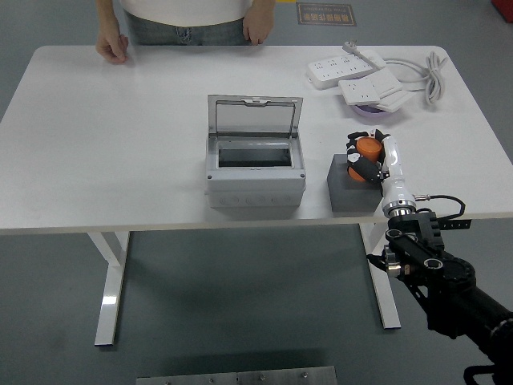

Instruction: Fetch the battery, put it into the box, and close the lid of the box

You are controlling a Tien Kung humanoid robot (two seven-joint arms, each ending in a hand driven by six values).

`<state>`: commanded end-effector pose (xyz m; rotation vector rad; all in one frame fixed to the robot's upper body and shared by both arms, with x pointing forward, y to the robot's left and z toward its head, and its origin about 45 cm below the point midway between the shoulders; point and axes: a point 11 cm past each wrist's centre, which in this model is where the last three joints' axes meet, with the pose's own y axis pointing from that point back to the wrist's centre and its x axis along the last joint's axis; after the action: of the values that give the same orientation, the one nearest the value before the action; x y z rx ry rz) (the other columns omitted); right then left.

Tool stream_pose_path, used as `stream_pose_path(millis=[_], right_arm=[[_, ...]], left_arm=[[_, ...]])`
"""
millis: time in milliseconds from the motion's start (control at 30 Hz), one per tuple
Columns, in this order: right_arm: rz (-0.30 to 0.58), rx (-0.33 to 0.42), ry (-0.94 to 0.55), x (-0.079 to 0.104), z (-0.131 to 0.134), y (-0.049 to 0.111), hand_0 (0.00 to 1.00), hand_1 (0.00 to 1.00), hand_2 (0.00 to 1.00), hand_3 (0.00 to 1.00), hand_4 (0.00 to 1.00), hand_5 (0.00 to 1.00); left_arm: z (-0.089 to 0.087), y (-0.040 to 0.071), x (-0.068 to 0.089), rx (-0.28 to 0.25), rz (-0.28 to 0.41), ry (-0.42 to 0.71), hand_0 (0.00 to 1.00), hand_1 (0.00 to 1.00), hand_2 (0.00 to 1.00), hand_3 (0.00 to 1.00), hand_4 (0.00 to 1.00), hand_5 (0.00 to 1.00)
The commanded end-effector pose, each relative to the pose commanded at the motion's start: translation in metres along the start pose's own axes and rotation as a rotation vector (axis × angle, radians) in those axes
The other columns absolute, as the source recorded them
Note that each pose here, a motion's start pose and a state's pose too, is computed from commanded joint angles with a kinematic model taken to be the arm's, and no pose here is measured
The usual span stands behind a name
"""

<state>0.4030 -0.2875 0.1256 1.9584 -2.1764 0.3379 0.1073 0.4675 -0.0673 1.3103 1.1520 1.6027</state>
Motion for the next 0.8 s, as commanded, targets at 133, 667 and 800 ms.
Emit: stream_pose_path(millis=[133, 667, 800], right_arm=[[-0.011, 0.006, 0.006, -0.001, -0.003, -0.002, 0.245, 0.306, 0.331, 0.358, 0.074, 0.002], [-0.073, 0.077, 0.069, 0.011, -0.047, -0.03, 0.26, 0.314, 0.337, 0.367, 0.12, 0.002], [-0.1, 0.083, 0.102, 0.009, -0.056, -0.033, 0.259, 0.316, 0.339, 0.372, 0.131, 0.002]], left_arm=[[-0.001, 0.0, 0.0, 0.002, 0.001, -0.001, 0.648, 0.694, 0.541, 0.54, 0.429, 0.002], [-0.003, -0.001, 0.001, 0.005, 0.004, -0.003, 0.649, 0.705, 0.543, 0.539, 0.438, 0.002], [-0.005, -0.001, 0.001, 0.008, 0.005, -0.002, 0.65, 0.707, 0.545, 0.54, 0.443, 0.002]])
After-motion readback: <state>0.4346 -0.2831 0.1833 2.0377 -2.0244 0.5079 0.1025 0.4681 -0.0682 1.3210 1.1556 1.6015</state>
